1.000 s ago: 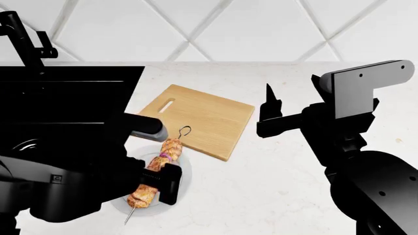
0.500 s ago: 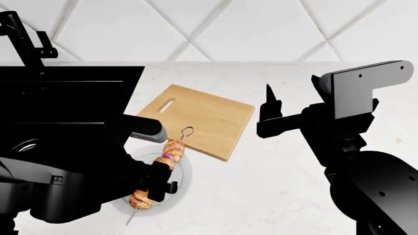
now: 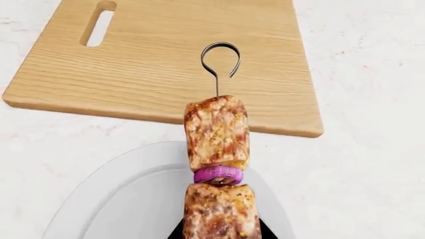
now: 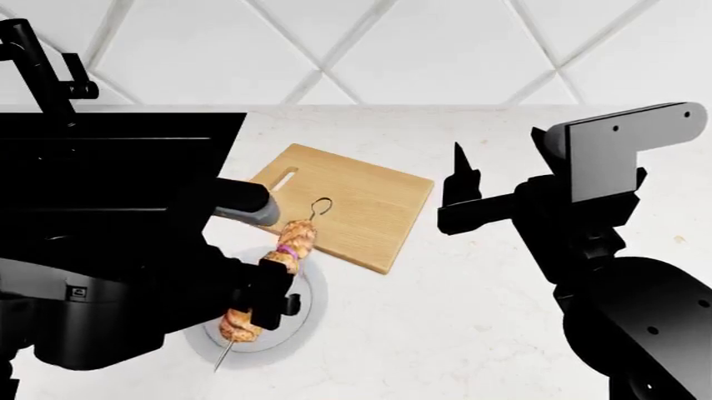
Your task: Pick the skewer from the plate and place it on the cutting board. Then pick the condiment bottle from the cabinet and place it next to the cutting board.
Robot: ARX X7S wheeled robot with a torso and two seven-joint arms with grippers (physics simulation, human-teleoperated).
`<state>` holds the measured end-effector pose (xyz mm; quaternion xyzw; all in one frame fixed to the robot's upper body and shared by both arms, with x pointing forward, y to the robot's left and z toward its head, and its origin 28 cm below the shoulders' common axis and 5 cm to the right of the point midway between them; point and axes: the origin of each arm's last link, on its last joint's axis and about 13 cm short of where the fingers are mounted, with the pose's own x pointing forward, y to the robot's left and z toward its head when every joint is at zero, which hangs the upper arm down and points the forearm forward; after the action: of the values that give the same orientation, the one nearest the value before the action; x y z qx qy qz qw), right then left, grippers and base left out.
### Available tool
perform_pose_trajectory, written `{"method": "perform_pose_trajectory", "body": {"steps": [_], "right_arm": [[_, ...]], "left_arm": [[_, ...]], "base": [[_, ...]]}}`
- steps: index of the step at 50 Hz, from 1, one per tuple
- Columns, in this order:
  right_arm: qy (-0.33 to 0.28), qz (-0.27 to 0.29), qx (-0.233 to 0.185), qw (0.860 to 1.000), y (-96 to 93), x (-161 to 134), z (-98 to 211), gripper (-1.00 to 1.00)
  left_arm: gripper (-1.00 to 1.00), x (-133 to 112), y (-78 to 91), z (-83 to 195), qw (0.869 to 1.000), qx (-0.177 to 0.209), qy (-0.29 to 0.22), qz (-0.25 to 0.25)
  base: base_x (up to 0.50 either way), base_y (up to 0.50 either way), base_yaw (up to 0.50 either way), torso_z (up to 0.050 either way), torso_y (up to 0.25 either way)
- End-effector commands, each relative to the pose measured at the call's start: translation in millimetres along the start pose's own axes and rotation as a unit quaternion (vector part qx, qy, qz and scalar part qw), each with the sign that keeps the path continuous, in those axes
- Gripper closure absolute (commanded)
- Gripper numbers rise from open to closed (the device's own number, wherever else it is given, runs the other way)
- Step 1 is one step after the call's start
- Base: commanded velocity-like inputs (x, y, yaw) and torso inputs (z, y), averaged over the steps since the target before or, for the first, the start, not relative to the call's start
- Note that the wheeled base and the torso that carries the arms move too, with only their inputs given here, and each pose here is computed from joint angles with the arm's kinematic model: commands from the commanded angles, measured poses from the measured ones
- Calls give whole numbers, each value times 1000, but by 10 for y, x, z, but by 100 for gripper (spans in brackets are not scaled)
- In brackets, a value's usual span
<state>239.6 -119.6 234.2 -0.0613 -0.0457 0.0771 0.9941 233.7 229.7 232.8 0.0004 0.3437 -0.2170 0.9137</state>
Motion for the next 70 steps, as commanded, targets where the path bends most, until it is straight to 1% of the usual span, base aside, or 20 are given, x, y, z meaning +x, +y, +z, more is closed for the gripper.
{"method": "perform_pose_trajectory", "body": {"steps": [1,7,14,19,22,28,40,45,59,70], "right_arm": [[-1,-1,0,1000,-1,-2,11,-100],[-3,-1,-1,1000,-5,-2,31,-100],[-5,-5,-2,1000,-27,-26,37,-100],[-5,-15,-7,1000,-68,-66,46,-100],[-5,-20,-8,1000,-97,-107,52,-100],[-7,-18,-13,1000,-122,-143,76,-100],[-3,-14,-26,1000,-171,-183,100,-100],[-3,-13,-26,1000,-176,-183,98,-100],[2,-10,-25,1000,-169,-181,66,-100],[5,-10,-25,1000,-199,-151,-37,-100]], "left_arm": [[100,-126,-29,148,1000,5,-28,-1],[100,-129,-56,316,999,17,-45,1],[100,-57,-82,544,998,30,-61,3],[100,-5,-99,657,997,37,-69,5],[100,39,-110,722,997,40,-72,8],[100,146,-193,835,996,51,-71,7],[100,415,-289,1106,995,69,-74,15],[100,545,-265,1186,995,69,-74,18],[100,961,-150,1346,996,51,-66,27],[100,1229,-85,1313,998,39,-46,33]], "base": [[0,0,0,0,0],[0,0,0,0,0],[0,0,0,0,0],[0,0,0,0,0],[0,0,0,0,0],[0,0,0,0,2],[0,0,0,0,0],[0,0,0,0,0],[0,0,0,0,0],[0,0,0,0,0]]}}
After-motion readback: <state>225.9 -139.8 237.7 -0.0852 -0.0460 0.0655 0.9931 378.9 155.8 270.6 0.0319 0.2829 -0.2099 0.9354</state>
